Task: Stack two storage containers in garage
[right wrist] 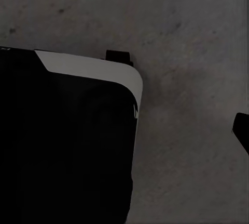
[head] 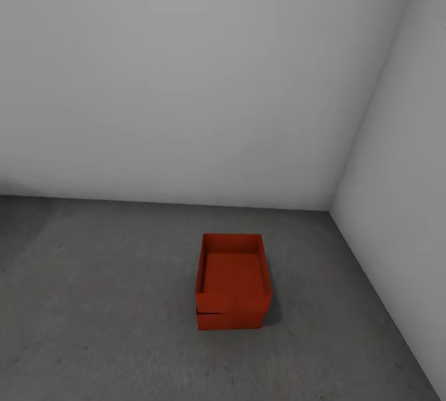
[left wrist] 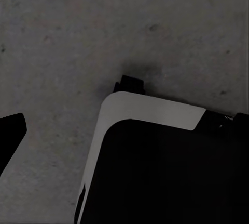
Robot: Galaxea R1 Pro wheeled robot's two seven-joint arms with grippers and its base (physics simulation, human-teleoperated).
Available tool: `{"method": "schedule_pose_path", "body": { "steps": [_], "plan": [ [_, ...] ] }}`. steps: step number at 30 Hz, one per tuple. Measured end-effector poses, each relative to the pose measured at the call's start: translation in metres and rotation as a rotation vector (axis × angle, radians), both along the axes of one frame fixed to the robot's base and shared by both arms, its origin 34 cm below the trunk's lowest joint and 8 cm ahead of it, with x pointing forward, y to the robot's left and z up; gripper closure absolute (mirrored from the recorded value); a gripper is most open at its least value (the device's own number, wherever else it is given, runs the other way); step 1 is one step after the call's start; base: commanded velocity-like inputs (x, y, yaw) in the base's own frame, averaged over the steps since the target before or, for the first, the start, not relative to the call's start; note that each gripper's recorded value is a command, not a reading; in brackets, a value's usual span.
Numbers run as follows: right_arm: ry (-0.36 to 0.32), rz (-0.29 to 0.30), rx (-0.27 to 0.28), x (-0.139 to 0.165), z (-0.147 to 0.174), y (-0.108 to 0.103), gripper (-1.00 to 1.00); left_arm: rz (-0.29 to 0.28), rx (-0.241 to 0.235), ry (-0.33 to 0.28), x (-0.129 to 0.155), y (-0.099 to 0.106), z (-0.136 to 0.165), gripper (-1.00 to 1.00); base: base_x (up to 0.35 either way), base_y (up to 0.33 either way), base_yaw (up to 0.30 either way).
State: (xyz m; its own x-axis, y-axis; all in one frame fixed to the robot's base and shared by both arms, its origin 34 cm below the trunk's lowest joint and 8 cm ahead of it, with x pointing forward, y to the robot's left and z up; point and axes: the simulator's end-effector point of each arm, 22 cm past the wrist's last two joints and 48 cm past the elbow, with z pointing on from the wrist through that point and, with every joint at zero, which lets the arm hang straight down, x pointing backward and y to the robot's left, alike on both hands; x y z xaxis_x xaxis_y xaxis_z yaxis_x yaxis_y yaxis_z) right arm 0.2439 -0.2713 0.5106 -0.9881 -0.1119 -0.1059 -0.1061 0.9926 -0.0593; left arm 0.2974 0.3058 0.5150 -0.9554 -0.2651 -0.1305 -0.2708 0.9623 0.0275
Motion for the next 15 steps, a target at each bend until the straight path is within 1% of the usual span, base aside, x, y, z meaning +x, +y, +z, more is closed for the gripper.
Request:
{"method": "schedule_pose_path", "body": {
  "steps": [7, 15],
  "plan": [
    [-0.011, 0.0, 0.0, 0.0045, 0.0012, -0.0002, -1.0, 0.002, 0.0, -0.012, 0.0045, 0.0005, 0.0019, -1.0, 0.0, 0.0, 0.0],
    [-0.021, -0.001, 0.005, 0.0083, 0.0024, 0.0042, -1.0, -0.008, 0.002, -0.018, 0.0067, 0.0007, 0.0036, -1.0, 0.0, 0.0, 0.0]
  ]
}}
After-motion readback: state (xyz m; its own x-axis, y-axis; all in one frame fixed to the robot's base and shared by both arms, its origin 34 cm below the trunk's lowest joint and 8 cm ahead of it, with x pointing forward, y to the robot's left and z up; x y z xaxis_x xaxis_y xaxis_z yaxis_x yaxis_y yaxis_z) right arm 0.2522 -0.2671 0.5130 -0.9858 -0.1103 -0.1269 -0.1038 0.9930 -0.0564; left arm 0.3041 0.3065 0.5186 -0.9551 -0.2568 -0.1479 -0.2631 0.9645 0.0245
